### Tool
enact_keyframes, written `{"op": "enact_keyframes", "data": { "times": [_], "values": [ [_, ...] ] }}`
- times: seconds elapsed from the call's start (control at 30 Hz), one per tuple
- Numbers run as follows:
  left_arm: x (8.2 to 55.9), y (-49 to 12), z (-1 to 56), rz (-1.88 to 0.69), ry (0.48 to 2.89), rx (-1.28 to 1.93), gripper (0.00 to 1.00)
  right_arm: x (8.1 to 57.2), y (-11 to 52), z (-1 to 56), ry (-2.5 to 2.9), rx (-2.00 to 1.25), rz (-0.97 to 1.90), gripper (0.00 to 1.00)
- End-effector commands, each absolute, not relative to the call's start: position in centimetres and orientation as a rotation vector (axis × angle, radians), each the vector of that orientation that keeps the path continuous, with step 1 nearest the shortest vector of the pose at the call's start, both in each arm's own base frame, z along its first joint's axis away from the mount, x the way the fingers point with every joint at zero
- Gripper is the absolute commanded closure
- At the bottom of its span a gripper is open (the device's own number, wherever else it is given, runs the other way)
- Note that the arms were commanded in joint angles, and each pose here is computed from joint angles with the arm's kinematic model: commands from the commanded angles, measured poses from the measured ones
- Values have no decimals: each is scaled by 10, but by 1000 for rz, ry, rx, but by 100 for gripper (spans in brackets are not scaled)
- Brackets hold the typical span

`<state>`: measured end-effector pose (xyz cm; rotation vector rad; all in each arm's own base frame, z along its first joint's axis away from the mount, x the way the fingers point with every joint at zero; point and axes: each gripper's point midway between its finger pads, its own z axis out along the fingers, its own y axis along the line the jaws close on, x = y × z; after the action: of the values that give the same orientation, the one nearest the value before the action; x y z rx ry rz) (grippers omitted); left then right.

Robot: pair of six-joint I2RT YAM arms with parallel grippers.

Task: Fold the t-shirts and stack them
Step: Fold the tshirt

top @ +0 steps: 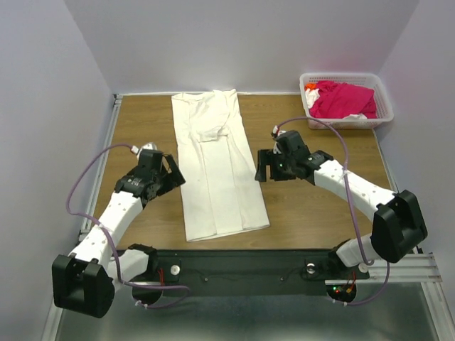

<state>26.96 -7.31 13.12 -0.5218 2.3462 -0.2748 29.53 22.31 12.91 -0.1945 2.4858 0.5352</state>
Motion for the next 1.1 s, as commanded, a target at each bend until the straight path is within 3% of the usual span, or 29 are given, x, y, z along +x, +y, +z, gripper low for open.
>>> {"op": "enact_keyframes", "data": {
  "times": [0.0, 0.2, 0.23, 0.4, 0.7, 1.07],
  "values": [
    [226, -75, 95, -274, 2513, -646, 6, 257, 223, 108, 2606, -164, 652, 16],
    [186, -92, 66, -263, 2660, -691, 13, 231, 213, 80, 2725, -65, 618, 27],
    [181, -95, 63, -265, 2677, -696, 18, 228, 212, 77, 2739, -64, 607, 28],
    [155, -118, 47, -240, 2794, -640, 19, 207, 210, 56, 2836, -41, 562, 31],
    [142, -127, 36, -106, 2882, -595, 37, 185, 212, 36, 2920, -63, 511, 32],
    [131, -131, 24, -4, 2975, -525, 37, 176, 221, 24, 2983, -122, 499, 32]
  ]
}}
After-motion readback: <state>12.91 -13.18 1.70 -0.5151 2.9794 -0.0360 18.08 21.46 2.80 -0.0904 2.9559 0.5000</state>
